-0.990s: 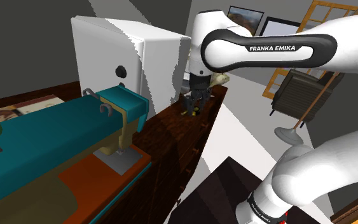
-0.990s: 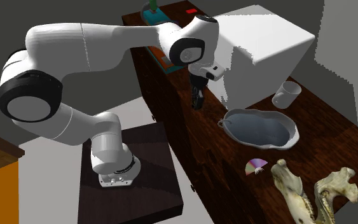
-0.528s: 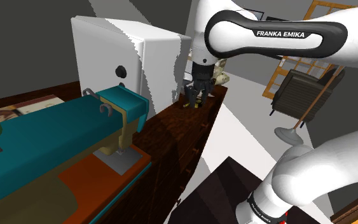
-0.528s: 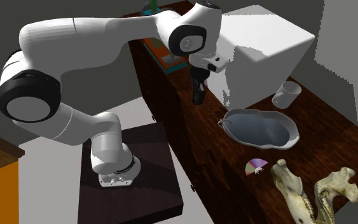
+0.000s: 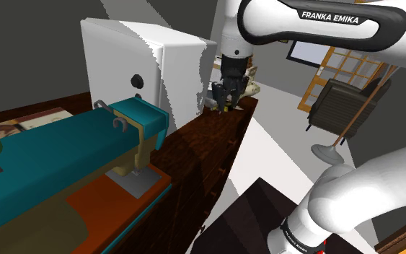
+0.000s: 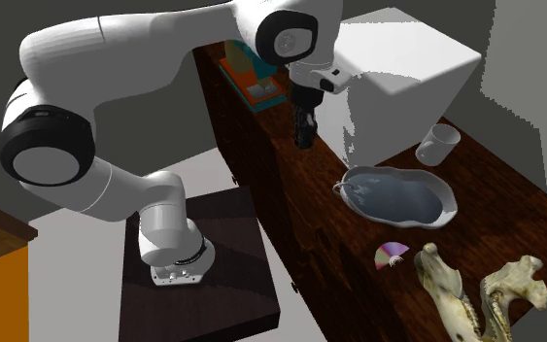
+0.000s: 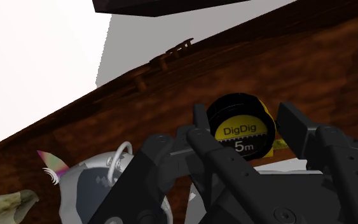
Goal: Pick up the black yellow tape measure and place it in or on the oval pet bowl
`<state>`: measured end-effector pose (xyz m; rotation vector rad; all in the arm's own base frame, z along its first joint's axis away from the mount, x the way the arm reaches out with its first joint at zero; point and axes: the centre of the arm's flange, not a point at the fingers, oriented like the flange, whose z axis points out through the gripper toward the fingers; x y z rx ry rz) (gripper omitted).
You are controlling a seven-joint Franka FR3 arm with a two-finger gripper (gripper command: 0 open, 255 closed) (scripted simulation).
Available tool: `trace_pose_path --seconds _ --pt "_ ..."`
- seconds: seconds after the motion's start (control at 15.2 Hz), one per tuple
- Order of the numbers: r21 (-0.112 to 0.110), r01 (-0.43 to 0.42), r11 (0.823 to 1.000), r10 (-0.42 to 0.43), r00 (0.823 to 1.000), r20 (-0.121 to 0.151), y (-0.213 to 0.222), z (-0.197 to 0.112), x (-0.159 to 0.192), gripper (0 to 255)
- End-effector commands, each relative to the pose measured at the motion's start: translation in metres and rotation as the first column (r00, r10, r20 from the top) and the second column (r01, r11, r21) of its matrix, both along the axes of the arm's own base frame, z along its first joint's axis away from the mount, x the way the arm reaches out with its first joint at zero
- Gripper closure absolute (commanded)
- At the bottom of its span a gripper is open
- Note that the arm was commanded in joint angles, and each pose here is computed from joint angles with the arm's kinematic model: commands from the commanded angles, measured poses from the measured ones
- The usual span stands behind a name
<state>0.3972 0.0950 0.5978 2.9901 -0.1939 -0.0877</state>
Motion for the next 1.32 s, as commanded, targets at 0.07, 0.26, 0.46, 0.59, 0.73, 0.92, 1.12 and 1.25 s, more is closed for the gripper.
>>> trace_pose_path --seconds 0.07,0.26,0.46,0.59,0.73,0.92,1.12,1.25 --pt "0.0 0.0 1.0 0.0 1.0 0.0 -0.001 0.015 0.0 255" --pt "0.0 0.0 1.0 0.0 1.0 0.0 -0.001 0.031 0.0 255" --pt "0.0 0.0 1.0 0.0 1.0 0.0 -0.001 0.047 0.0 255" --pt "0.0 0.0 1.0 0.0 1.0 0.0 -0.001 0.053 0.0 255" --pt "0.0 0.0 1.0 0.0 1.0 0.0 -0.02 0.054 0.018 255" --pt "0.0 0.0 1.0 0.0 1.0 0.0 -0.05 0.055 0.045 255" --pt "0.0 0.0 1.0 0.0 1.0 0.0 -0.079 0.056 0.071 255" --pt "0.0 0.0 1.0 0.0 1.0 0.0 -0.098 0.057 0.089 255"
